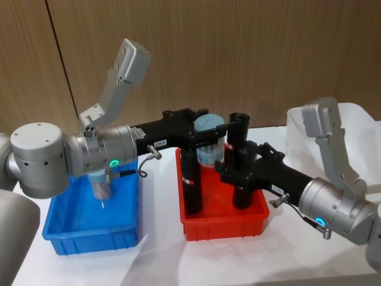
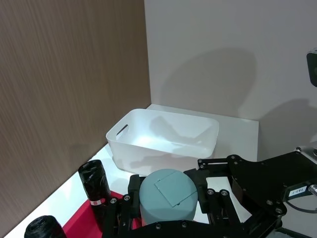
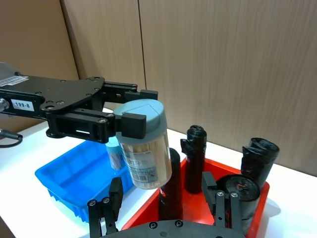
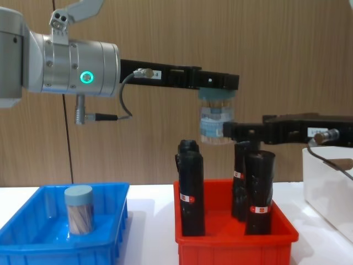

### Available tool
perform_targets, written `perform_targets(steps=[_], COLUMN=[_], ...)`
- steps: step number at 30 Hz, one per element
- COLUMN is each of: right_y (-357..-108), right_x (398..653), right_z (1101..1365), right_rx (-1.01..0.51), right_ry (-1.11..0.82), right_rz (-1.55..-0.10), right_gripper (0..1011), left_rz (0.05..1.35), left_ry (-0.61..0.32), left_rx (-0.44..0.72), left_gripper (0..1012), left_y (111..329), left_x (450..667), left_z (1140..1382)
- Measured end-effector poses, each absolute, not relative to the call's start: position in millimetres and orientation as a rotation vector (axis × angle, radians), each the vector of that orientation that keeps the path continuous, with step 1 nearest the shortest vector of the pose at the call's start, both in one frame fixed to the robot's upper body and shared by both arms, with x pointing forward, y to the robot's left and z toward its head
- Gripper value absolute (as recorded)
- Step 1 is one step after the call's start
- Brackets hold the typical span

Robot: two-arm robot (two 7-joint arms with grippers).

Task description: Pick the cotton swabs from the blue box and place them into the white box.

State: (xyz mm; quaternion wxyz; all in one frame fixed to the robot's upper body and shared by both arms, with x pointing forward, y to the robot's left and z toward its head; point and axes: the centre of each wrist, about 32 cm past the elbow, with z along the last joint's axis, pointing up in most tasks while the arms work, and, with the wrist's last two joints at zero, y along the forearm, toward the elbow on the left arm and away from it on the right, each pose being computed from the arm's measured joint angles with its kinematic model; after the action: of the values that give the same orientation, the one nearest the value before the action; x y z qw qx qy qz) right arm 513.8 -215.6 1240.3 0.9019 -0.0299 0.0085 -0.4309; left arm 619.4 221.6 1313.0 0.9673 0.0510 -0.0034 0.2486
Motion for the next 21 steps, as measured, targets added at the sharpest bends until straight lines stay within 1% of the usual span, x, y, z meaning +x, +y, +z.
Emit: perform_targets(steps=[21], right_y=[-200], right_x=[525], right_z=[1240], right_rx=[-0.026], right_ry=[0.014], right_rz=[-0.845], right_gripper=[1001], left_rz=[0.503], left_ry=[-0.007], left_rx=[0.103], left_gripper=[665], left_y=[222], left_x=[619], left_z=[1313])
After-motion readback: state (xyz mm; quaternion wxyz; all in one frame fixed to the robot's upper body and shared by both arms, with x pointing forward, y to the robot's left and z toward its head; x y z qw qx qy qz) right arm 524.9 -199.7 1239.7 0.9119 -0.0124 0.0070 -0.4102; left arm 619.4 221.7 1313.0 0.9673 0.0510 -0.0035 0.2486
